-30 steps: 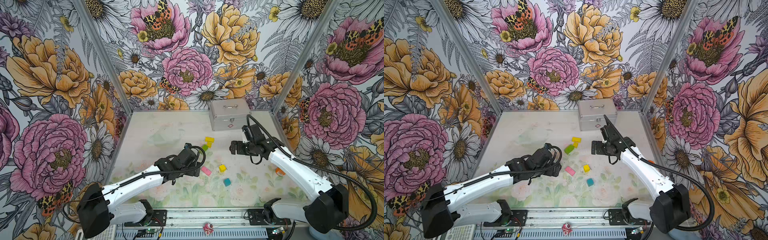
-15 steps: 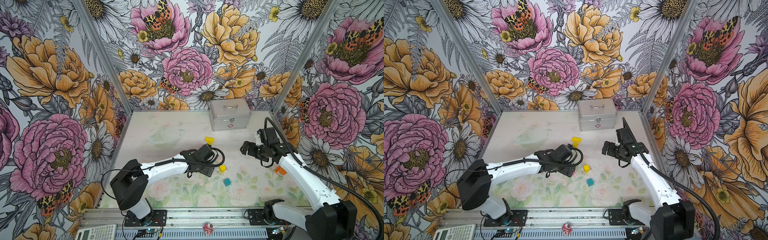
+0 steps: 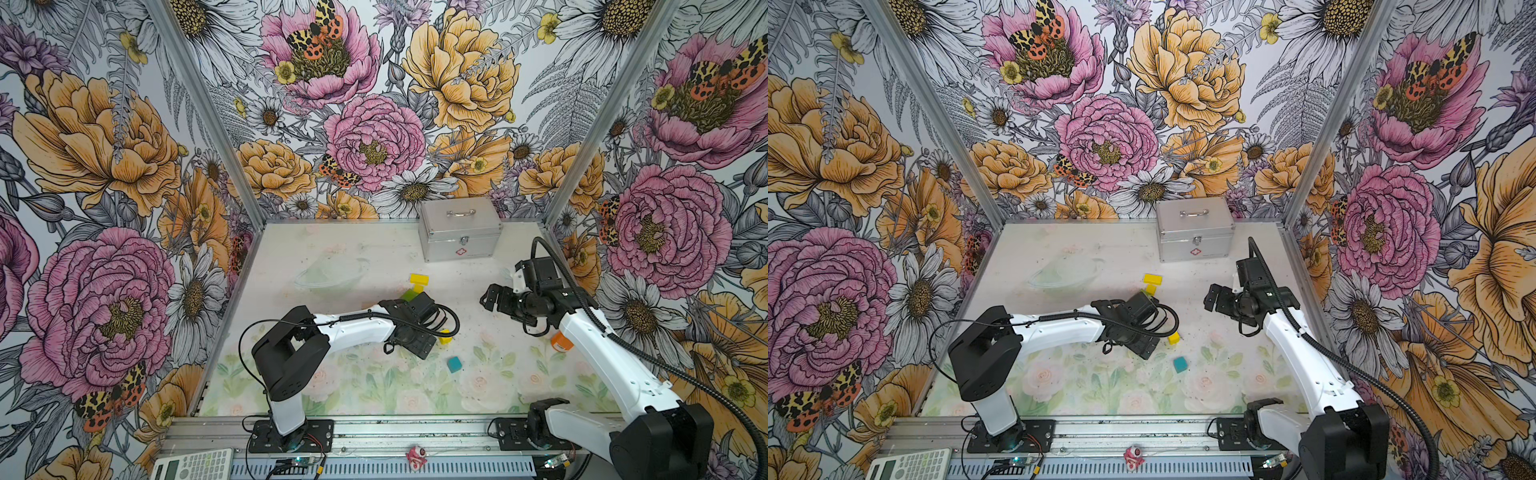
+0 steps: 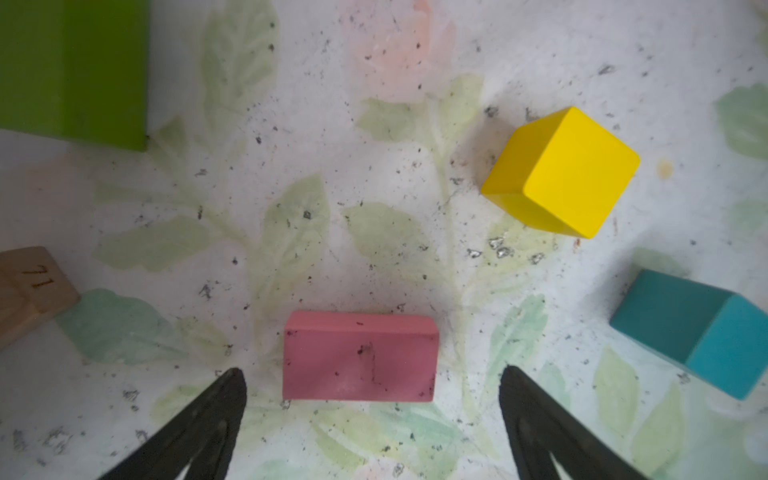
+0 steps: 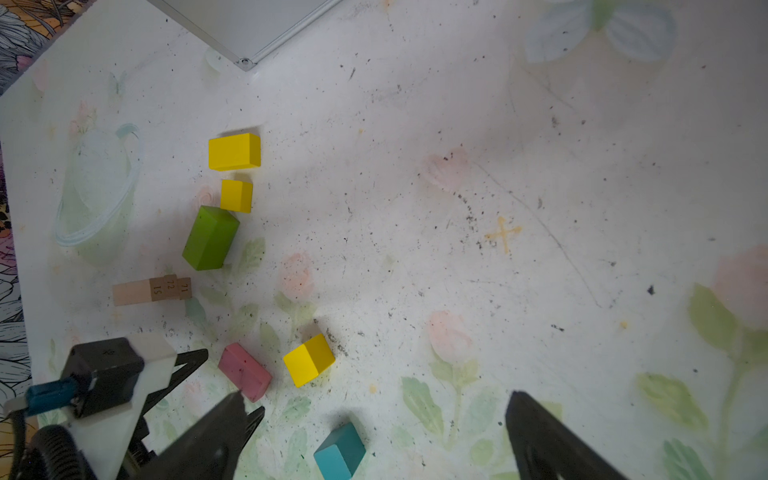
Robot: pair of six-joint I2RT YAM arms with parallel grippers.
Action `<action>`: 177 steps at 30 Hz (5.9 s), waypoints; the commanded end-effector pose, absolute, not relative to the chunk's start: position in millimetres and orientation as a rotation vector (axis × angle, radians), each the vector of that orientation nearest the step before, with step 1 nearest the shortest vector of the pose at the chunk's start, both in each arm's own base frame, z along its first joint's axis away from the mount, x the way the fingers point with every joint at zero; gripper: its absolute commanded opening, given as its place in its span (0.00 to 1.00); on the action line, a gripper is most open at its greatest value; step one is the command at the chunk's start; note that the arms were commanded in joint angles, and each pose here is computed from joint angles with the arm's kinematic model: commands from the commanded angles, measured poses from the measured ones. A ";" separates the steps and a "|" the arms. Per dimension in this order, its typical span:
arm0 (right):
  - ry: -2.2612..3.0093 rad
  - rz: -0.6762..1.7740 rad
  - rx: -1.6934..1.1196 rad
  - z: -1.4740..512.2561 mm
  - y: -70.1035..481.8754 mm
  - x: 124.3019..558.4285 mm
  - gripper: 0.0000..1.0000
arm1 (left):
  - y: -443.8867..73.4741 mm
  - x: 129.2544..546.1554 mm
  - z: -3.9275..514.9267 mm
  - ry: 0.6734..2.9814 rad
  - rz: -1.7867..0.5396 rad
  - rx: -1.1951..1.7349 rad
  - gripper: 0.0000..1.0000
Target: Build the wood block tower
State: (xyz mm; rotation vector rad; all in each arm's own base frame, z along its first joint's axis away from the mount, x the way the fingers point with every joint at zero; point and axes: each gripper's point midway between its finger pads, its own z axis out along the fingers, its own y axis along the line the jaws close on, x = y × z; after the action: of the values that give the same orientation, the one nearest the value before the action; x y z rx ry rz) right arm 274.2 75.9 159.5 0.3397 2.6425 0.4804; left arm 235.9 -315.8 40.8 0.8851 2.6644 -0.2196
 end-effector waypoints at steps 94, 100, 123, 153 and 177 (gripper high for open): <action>2.608 0.582 0.220 141.0 93.4 289.1 1.00 | -188.4 321.7 99.6 2.765 0.070 0.052 0.58; 2.614 0.582 0.212 136.8 93.7 289.4 1.00 | -191.0 326.8 91.7 2.776 0.078 0.041 0.58; 2.609 0.590 0.209 137.7 93.3 291.9 1.00 | -197.0 344.2 91.0 2.755 0.075 -0.007 0.57; 2.609 0.602 0.204 137.5 94.3 290.6 1.00 | -199.9 351.8 76.7 2.759 0.074 -0.027 0.59; 2.606 0.617 0.196 139.2 96.2 290.8 1.00 | -195.4 351.8 87.4 2.727 0.040 -0.062 0.65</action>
State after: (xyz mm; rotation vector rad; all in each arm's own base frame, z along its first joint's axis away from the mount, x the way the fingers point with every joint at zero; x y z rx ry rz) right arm 284.9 95.5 135.2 0.2247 2.6361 0.6069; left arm 346.9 -199.5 82.8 -0.0164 2.7595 0.0547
